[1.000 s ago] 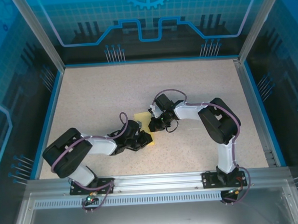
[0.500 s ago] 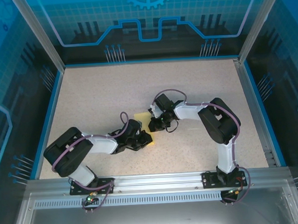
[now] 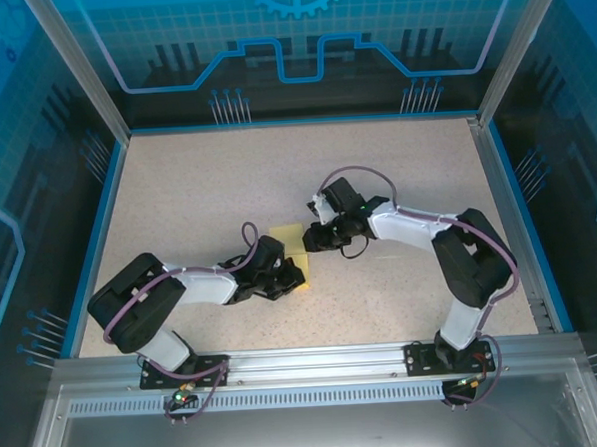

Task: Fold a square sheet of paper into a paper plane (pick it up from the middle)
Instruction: Fold the triangle a second time at the center of the table.

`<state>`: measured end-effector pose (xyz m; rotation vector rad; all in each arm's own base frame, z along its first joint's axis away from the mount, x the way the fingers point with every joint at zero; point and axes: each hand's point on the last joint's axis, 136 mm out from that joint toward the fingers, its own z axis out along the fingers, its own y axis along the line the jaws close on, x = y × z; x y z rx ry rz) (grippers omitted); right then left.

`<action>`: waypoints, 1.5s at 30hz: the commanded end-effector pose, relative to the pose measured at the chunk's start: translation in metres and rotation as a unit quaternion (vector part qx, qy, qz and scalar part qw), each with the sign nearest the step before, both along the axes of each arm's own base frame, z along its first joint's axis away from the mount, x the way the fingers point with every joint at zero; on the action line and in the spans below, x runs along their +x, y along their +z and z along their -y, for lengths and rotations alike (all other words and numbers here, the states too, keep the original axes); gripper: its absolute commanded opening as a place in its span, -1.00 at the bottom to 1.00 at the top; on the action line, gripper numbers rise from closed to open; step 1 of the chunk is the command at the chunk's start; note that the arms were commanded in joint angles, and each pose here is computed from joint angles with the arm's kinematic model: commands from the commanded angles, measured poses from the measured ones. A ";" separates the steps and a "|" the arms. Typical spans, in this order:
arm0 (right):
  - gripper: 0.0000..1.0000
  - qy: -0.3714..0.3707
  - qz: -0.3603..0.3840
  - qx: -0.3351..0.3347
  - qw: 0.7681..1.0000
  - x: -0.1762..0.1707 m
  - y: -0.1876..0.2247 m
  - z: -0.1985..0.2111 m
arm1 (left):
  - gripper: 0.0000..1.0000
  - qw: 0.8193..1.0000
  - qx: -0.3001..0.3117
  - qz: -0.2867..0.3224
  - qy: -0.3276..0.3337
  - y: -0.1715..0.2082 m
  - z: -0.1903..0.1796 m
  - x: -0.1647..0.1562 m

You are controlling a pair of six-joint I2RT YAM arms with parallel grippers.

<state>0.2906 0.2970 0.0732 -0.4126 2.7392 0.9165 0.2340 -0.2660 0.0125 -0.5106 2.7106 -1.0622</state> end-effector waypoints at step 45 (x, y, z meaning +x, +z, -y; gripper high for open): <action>-0.72 0.050 -0.095 -0.059 0.992 -0.024 -0.081 -0.015 | -0.80 0.997 0.045 0.009 0.068 0.007 -0.040 0.042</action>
